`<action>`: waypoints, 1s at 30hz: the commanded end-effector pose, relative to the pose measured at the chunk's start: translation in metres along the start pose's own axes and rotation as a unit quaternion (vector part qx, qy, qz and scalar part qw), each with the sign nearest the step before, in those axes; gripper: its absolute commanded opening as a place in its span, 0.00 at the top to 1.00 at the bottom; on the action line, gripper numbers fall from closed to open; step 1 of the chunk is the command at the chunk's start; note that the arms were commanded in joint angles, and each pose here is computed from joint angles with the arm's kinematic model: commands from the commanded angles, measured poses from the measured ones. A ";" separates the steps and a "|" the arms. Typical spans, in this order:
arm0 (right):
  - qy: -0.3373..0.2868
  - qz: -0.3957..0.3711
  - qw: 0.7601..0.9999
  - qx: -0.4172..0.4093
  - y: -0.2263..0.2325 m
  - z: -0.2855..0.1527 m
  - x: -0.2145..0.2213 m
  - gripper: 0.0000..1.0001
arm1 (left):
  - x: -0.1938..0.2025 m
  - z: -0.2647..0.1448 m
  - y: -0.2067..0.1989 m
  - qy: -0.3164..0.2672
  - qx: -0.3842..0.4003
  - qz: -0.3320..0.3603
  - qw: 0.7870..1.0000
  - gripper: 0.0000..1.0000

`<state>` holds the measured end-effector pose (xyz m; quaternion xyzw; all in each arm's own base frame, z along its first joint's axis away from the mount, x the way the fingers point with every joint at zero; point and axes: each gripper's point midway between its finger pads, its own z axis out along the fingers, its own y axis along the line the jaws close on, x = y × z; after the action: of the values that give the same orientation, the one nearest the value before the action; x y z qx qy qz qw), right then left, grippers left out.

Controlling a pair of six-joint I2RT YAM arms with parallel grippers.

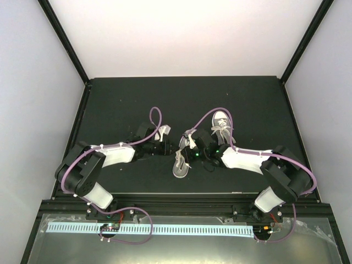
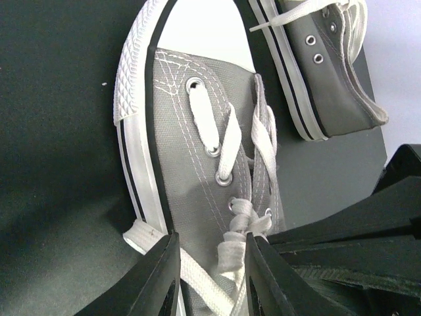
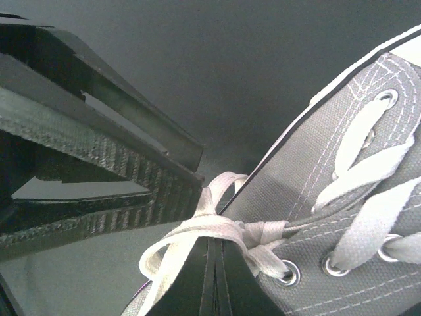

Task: Tie the shoes
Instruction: Cross the shoelace with the shoelace, then tie the shoelace on the shoe.

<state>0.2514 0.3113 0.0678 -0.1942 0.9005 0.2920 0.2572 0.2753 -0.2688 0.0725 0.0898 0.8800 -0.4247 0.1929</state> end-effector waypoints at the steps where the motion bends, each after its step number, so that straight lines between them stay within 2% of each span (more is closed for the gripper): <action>1: -0.017 -0.002 1.000 0.012 -0.004 -0.004 -0.006 0.98 | -0.019 0.004 -0.008 -0.017 0.021 -0.005 1.000 0.71; 16: -0.016 -0.002 1.000 0.014 -0.006 -0.005 -0.005 0.98 | -0.009 0.011 -0.014 -0.001 0.065 -0.022 0.998 0.72; 30: -0.018 -0.002 1.000 0.014 -0.005 -0.006 -0.006 0.98 | -0.001 0.013 -0.008 0.011 0.061 -0.035 0.997 0.76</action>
<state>0.2513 0.3111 0.0683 -0.1943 0.9003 0.2920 0.2577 0.2762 -0.2837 0.0711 0.0746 0.8601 -0.4773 0.1637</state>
